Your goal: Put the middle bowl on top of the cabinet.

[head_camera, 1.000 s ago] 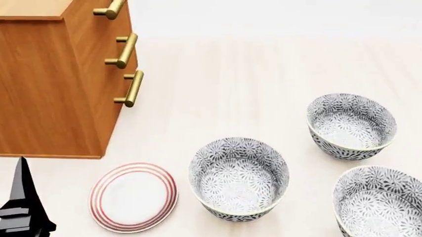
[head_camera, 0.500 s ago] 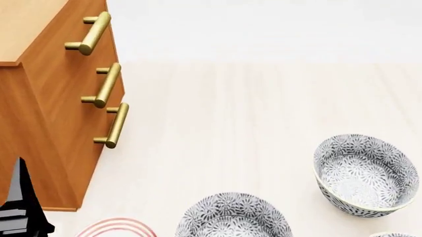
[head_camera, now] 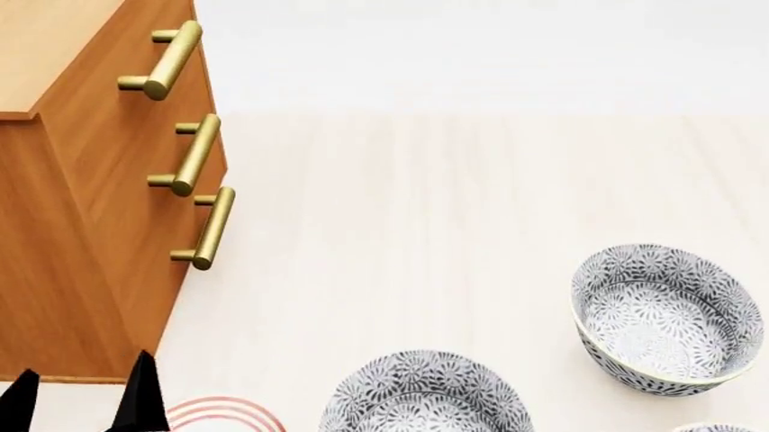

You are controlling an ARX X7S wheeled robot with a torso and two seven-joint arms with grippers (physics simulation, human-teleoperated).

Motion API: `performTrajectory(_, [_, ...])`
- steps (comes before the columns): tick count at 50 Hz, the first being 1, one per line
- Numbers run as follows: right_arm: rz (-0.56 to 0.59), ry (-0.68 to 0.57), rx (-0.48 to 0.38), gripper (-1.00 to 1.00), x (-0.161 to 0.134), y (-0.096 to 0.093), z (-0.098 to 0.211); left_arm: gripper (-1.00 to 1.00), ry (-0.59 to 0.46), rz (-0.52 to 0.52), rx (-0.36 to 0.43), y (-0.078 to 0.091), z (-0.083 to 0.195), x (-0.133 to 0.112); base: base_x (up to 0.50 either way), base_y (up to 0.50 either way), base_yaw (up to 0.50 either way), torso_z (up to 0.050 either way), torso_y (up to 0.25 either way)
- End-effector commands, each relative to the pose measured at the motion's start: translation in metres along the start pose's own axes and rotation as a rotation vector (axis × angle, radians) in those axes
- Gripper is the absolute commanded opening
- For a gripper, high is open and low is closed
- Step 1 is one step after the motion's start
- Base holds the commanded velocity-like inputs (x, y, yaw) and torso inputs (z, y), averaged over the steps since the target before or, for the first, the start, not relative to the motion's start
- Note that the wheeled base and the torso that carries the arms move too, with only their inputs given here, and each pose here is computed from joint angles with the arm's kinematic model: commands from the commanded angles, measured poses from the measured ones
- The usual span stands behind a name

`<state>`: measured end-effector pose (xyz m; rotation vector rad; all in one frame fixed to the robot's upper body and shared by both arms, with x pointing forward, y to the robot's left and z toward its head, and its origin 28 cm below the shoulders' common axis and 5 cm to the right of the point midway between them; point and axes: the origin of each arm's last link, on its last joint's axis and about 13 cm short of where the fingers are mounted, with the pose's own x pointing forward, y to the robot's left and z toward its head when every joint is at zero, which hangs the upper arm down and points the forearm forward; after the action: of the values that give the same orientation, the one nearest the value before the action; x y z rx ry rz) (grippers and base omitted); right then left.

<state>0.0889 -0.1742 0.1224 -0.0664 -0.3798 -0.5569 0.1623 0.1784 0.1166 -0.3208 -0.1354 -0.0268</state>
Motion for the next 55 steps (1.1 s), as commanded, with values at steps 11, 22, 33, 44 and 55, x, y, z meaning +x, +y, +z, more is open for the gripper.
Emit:
performTrajectory(11, [-0.004,-0.004,0.006,1.00,-0.005,0.000,0.001,1.00,0.179,-0.126,-0.127,-0.061,-0.016,-0.011,0.00,0.00,0.00,0.000,0.000])
performTrajectory(22, [0.004,0.003,0.004,1.00,-0.003,0.005,-0.004,1.00,0.301,-0.102,-0.225,-0.075,-0.027,-0.005,0.00,0.00,0.00,0.000,0.000])
performTrajectory(33, [0.009,0.003,-0.001,1.00,-0.003,0.004,-0.003,1.00,0.371,0.029,-0.102,-0.091,-0.034,-0.003,0.00,0.00,0.00,0.000,0.000])
performTrajectory(44, [0.008,0.001,-0.003,1.00,-0.004,0.002,-0.002,1.00,0.400,0.067,-0.064,-0.098,-0.037,-0.001,0.00,0.00,0.00,0.000,0.000])
performTrajectory(55, [0.009,-0.002,-0.004,1.00,-0.005,-0.002,0.000,1.00,0.381,0.039,0.016,-0.110,-0.038,-0.003,0.00,0.00,0.00,0.000,0.000])
